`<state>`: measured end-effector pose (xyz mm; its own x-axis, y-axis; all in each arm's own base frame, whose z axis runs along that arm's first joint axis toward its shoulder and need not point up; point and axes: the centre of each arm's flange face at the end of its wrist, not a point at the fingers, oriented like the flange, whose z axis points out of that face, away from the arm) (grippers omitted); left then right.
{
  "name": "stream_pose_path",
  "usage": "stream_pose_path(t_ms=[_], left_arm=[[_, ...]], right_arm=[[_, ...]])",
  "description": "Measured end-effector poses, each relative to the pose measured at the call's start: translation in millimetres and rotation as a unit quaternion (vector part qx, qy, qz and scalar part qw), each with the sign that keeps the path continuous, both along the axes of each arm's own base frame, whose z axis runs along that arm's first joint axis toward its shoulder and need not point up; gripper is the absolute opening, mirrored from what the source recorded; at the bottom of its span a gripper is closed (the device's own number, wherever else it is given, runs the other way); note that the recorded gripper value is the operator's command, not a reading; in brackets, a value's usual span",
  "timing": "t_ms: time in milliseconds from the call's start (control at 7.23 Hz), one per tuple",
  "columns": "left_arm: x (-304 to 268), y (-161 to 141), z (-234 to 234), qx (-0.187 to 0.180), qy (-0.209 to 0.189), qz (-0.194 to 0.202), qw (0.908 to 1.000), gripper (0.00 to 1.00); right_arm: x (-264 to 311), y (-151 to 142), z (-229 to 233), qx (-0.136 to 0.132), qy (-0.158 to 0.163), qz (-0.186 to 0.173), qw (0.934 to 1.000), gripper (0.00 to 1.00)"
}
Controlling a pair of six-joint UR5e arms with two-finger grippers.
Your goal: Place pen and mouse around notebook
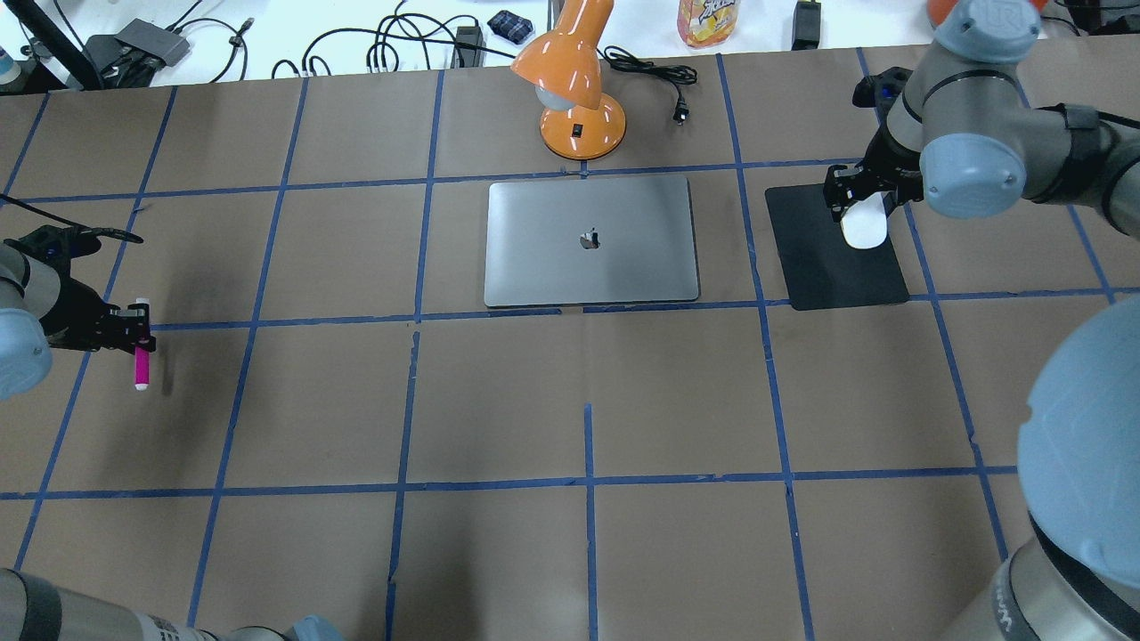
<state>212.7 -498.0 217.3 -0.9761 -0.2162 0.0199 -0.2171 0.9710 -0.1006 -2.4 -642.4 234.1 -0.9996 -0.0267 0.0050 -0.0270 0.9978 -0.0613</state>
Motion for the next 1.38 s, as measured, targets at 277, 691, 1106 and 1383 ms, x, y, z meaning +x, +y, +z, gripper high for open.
stream_pose_path(t_ms=[277, 691, 1106, 1383], left_arm=[[-60, -17, 18, -0.014, 0.005, 0.035, 0.9993, 0.0], [-171, -26, 26, -0.015, 0.026, 0.106, 0.9939, 0.0], [-267, -23, 28, -0.011, 0.049, 0.183, 0.9819, 0.0], [-335, -17, 26, -0.007, 0.065, 0.25, 0.966, 0.0]], right_arm=[[2, -3, -29, 0.017, -0.007, 0.002, 0.9998, 0.62], [4, -5, -52, 0.032, -0.018, 0.003, 0.9993, 0.84], [5, -6, -39, 0.028, -0.017, 0.002, 0.9995, 0.98], [13, 1, 25, 0.026, -0.017, -0.003, 0.9995, 0.98]])
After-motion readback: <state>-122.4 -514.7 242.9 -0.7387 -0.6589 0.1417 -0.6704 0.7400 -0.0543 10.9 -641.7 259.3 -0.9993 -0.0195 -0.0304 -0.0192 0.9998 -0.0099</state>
